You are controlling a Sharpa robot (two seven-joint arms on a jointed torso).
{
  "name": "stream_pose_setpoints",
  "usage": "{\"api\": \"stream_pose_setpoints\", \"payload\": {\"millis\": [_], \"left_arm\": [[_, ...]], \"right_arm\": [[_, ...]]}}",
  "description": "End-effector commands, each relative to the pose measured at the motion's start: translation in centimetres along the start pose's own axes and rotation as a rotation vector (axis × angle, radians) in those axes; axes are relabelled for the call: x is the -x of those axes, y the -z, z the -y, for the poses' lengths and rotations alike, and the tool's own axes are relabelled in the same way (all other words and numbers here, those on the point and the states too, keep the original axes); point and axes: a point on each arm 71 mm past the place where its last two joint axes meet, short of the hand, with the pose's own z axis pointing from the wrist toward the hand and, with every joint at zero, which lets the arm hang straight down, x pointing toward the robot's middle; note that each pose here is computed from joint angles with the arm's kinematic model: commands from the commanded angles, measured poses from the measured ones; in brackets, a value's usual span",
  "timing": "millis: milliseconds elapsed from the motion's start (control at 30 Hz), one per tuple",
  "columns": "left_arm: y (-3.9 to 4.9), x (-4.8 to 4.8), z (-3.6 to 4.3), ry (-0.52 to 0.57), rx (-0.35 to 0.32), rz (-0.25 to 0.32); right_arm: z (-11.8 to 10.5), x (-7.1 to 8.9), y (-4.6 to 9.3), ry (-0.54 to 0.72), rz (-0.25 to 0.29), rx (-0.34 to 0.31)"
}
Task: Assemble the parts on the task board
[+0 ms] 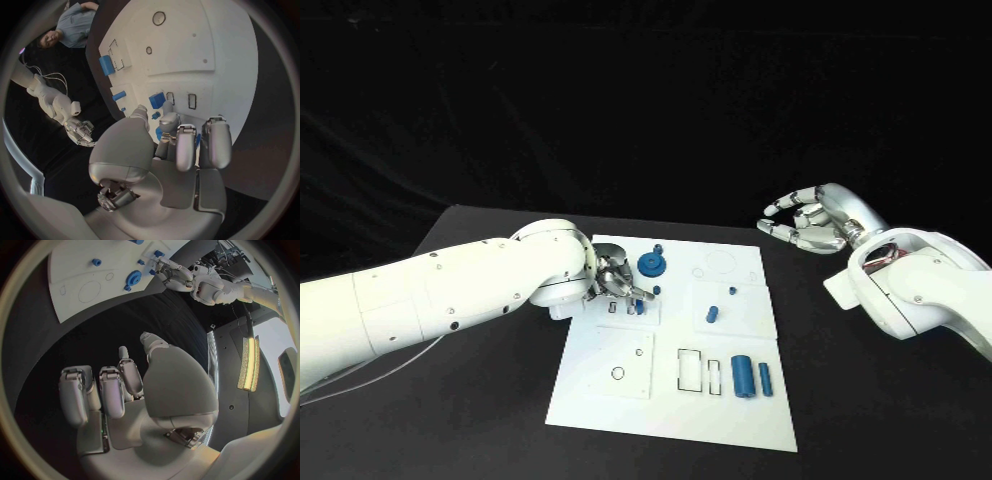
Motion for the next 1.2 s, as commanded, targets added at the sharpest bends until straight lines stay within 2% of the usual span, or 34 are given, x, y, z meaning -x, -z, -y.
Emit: {"api": "stream_pose_setpoints", "payload": {"millis": [33, 800, 1067, 1200], "left_arm": [[-0.06, -0.11, 0.12, -0.03, 0.01, -0.023], [-0.5, -0.31, 0.48, -0.032, 0.009, -0.04], [-0.5, -0.47, 0.53, 0.018, -0.01, -0.068], [-0.47, -0.55, 0.52, 0.077, -0.026, -0.089]], "right_arm": [[0.02, 0.02, -0.03, 0.006, 0.004, -0.005], [0.15, -0.08, -0.09, 0.008, -0.001, -0.013], [0.2, -0.13, -0.14, 0.009, 0.0, -0.014], [0.02, -0.06, -0.12, 0.031, 0.021, 0.017]]}}
